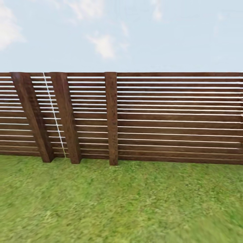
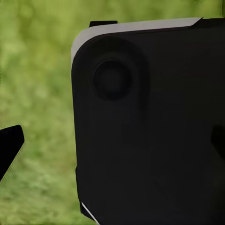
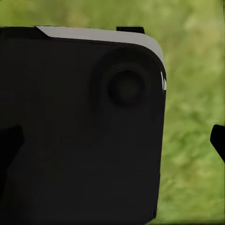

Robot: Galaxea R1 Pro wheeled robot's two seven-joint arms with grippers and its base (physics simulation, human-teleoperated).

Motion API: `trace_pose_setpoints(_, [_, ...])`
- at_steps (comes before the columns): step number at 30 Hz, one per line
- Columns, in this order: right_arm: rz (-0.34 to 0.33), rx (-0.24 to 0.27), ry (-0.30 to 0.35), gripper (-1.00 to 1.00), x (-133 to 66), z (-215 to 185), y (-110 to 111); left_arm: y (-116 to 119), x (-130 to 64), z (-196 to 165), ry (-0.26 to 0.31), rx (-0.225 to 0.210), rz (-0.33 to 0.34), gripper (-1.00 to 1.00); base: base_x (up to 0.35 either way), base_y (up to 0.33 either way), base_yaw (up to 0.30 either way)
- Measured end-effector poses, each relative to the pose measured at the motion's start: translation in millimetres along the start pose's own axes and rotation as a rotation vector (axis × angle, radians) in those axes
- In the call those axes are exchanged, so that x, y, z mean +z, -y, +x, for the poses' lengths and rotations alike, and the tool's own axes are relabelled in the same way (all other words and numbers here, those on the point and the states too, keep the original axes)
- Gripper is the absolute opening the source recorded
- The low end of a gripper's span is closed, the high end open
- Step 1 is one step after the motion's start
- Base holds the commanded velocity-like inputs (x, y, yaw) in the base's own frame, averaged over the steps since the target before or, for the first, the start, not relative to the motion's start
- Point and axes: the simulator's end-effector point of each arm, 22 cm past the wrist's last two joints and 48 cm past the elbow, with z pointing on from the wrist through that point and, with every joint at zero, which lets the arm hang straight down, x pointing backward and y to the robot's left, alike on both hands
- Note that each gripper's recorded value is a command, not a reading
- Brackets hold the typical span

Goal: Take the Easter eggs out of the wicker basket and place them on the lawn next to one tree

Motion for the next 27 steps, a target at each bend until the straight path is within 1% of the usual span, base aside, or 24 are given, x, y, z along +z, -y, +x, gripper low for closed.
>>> trace_pose_setpoints(27, [0.0, 0.0, 0.002, 1.0, 0.0, -0.8, -0.1, 0.1, 0.0, -1.1, 0.004, 0.0, 0.0, 1.0, 0.0, 0.0, -0.294])
